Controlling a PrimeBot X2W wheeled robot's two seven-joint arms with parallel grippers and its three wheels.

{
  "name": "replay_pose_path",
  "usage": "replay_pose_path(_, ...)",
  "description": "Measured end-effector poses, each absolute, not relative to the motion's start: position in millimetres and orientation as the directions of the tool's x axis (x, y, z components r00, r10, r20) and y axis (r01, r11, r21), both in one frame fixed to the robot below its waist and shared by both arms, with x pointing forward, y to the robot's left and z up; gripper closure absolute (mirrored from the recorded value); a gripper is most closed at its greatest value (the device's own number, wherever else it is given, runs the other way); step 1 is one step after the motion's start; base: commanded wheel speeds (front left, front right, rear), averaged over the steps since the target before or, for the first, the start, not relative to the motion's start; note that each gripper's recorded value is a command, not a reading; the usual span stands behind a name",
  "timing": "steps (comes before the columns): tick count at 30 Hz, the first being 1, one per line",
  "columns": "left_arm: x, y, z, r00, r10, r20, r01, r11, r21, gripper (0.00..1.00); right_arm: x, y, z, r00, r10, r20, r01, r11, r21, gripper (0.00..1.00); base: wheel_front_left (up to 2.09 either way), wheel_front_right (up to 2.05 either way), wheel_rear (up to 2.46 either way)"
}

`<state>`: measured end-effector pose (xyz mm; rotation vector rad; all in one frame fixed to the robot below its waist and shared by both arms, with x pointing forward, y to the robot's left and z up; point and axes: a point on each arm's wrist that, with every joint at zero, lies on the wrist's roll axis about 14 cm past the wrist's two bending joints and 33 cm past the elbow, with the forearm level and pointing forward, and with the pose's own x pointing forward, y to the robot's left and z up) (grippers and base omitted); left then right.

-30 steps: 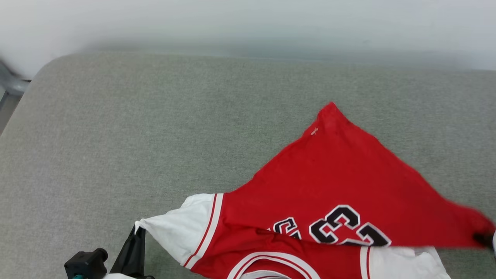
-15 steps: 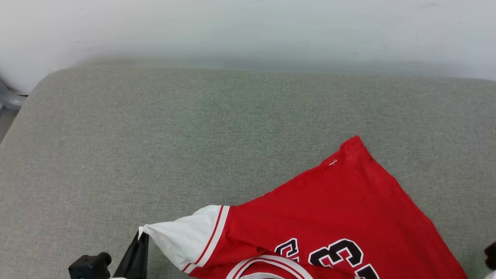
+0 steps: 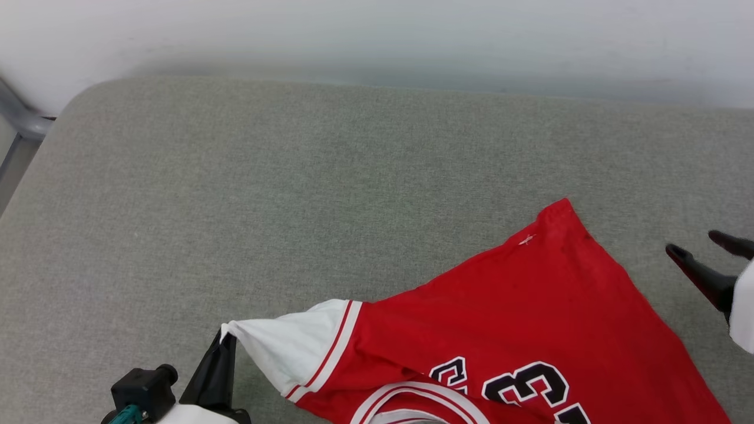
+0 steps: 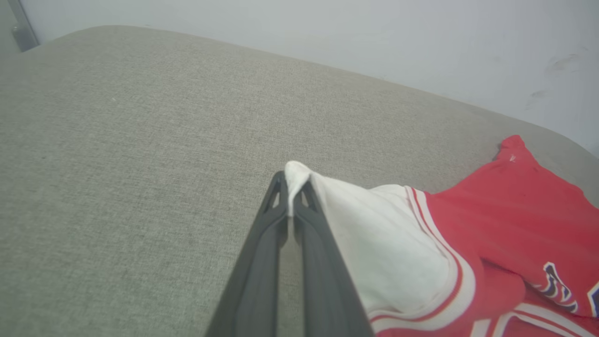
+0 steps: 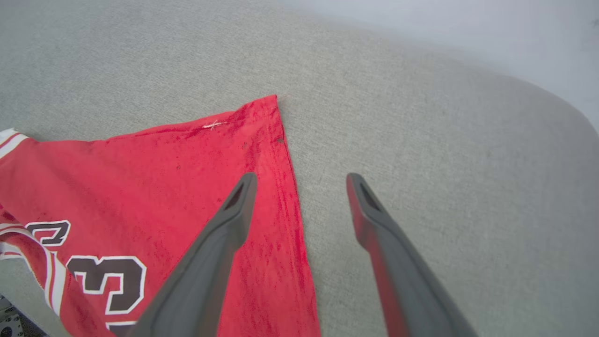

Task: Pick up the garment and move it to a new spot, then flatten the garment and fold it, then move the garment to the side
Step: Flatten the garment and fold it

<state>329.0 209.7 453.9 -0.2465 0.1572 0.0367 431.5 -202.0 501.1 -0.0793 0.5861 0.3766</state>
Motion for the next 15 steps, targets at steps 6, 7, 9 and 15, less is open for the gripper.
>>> replay_pose_path(6, 340, 210, 454, 0.988, 0.020, -0.152, -0.056, 0.969, -0.240, 1.00, 467, -153, 497, 0.677, 0.386, -0.627, -0.503, 0.864, -0.011, 0.00, 0.00, 0.00, 0.00)
replay_pose_path(7, 341, 210, 454, 0.988, 0.020, -0.150, -0.056, 0.969, -0.241, 1.00, 473, -149, 494, 0.658, 0.382, -0.648, -0.515, 0.857, -0.018, 0.00, 0.00, 0.00, 0.00)
replay_pose_path(9, 343, 211, 452, 0.988, 0.026, -0.154, -0.063, 0.969, -0.241, 1.00, 480, -141, 481, 0.604, 0.365, -0.708, -0.540, 0.841, -0.027, 0.00, 0.00, 0.00, 0.00)
replay_pose_path(15, 349, 213, 445, 0.986, 0.043, -0.164, -0.083, 0.966, -0.245, 1.00, 507, -128, 451, 0.498, 0.286, -0.819, -0.584, 0.808, -0.073, 0.00, 0.00, 0.00, 0.00)
